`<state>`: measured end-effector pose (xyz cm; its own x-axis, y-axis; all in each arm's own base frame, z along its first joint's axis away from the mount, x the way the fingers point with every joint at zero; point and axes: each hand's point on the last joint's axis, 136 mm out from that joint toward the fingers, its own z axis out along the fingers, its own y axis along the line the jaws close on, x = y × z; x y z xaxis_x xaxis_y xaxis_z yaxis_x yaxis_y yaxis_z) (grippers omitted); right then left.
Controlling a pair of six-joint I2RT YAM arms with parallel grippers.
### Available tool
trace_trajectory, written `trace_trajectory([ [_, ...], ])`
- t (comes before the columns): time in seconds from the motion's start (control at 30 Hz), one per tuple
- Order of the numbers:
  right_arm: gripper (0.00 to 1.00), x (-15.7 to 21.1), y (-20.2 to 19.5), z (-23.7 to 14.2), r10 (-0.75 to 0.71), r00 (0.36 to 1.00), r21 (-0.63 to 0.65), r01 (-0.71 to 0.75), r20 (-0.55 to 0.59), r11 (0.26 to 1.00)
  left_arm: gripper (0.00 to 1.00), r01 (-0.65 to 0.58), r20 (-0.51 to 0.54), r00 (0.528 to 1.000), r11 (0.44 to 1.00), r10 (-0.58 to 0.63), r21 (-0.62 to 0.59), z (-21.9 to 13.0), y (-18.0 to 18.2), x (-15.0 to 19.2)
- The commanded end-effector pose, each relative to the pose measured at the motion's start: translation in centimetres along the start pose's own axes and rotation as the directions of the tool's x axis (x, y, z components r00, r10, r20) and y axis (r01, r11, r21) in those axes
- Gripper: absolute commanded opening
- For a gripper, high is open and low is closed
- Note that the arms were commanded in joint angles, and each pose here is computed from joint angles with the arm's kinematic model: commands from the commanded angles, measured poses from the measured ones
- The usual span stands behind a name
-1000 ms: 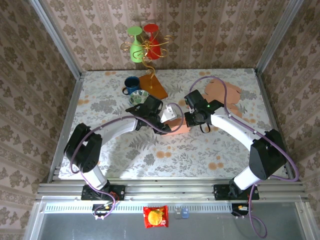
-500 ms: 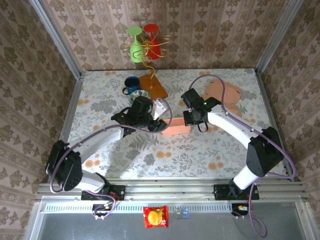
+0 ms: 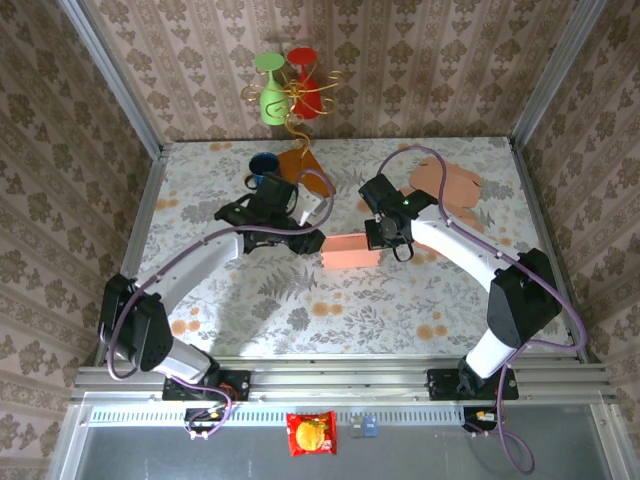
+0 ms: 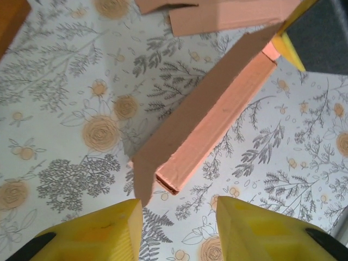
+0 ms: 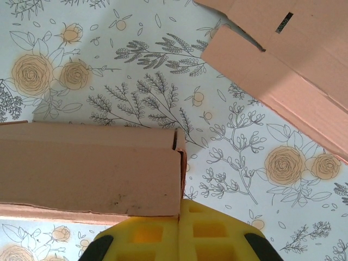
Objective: Fold the paper box
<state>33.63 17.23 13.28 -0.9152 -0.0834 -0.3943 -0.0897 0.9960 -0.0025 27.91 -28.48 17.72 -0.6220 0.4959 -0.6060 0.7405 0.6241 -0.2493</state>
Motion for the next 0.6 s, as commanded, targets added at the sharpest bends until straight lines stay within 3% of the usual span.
trace_trajectory([
  [0.0,0.00,0.2,-0.1,-0.1,0.008,1.000,0.019,-0.008,-0.024,1.000,0.40,-0.026,-0.075,0.997,1.000,0.025,-0.017,0.5,0.0,0.8],
  [0.57,0.00,0.6,-0.1,0.1,0.000,0.999,0.016,0.001,-0.032,1.000,0.26,-0.062,-0.122,0.991,0.995,0.052,-0.078,2.7,1.5,0.8],
])
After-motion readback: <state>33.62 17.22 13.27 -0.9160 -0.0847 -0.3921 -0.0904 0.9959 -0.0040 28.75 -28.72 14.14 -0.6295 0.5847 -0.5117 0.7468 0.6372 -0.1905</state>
